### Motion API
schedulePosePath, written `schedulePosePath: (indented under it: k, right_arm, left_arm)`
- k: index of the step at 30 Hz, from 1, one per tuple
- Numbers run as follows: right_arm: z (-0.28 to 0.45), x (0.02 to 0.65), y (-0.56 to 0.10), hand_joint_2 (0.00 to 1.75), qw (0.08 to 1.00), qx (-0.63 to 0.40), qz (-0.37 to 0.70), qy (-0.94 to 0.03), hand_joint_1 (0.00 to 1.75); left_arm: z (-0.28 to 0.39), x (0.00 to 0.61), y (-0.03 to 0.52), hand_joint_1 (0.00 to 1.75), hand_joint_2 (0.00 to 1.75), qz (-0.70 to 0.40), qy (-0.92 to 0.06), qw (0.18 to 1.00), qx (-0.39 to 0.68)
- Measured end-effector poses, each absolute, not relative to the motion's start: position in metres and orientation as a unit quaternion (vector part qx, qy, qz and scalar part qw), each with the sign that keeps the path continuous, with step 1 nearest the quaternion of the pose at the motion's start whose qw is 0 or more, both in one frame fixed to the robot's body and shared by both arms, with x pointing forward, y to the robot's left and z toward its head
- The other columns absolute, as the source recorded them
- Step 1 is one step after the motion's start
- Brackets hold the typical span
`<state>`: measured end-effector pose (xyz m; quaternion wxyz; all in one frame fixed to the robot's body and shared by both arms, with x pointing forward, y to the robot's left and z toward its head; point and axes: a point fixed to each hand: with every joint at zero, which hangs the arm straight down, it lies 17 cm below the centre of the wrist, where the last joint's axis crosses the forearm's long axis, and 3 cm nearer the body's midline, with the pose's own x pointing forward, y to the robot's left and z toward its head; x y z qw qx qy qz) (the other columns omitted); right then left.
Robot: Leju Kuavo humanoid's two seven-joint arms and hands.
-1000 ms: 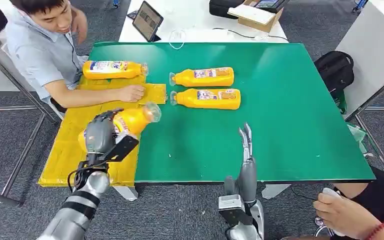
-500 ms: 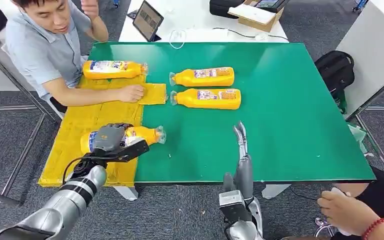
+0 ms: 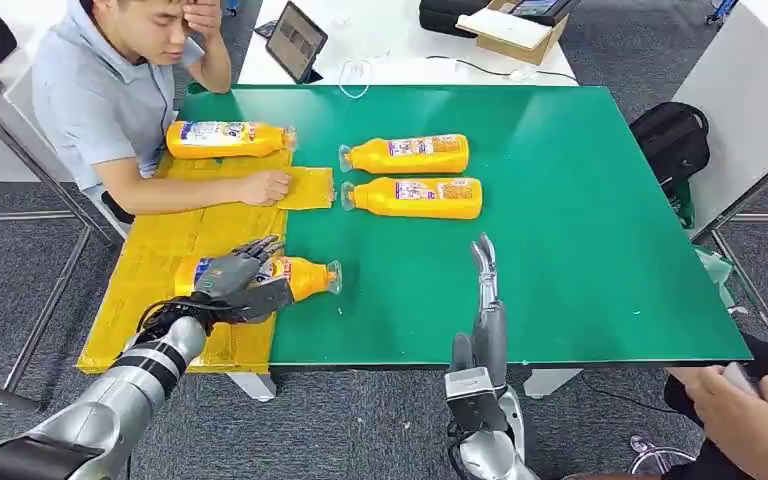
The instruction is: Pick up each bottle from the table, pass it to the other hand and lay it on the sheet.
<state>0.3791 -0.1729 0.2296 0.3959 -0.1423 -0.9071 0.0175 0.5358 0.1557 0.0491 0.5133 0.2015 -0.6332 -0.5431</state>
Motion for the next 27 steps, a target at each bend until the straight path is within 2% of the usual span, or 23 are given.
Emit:
schedulePosePath:
  k: [6,20,21,23,24,26,27]
  right_arm:
    - [0.23,0.383,-0.174,0.0,0.399,-0.138,0.011,-0.906,0.0]
    - [0.23,0.384,-0.175,0.0,0.399,-0.138,0.009,-0.906,0.0]
    - [0.23,0.384,-0.175,0.0,0.4,-0.138,0.008,-0.906,0.0]
    - [0.228,0.386,-0.179,0.0,0.402,-0.147,0.005,-0.904,0.0]
    - [0.226,0.385,-0.181,1.75,0.4,-0.158,0.007,-0.903,0.0]
    - [0.227,0.382,-0.18,1.75,0.384,-0.186,0.031,-0.904,0.0]
    - [0.221,0.383,-0.167,1.75,0.367,-0.197,0.09,-0.905,0.0]
  left_arm:
    - [0.052,0.528,0.145,0.0,1.75,-0.526,-0.65,0.535,0.122]
    - [0.055,0.527,0.144,0.0,1.75,-0.516,-0.657,0.539,0.109]
    - [0.057,0.527,0.143,0.0,1.75,-0.508,-0.662,0.542,0.101]
    - [0.087,0.529,0.141,0.0,1.75,-0.422,-0.718,0.55,0.062]
    - [0.127,0.53,0.142,0.0,1.75,-0.304,-0.775,0.553,0.031]
    - [0.199,0.524,0.161,0.0,1.75,-0.083,-0.841,0.534,-0.02]
    - [0.237,0.512,0.18,0.0,1.75,0.01,-0.865,0.501,-0.036]
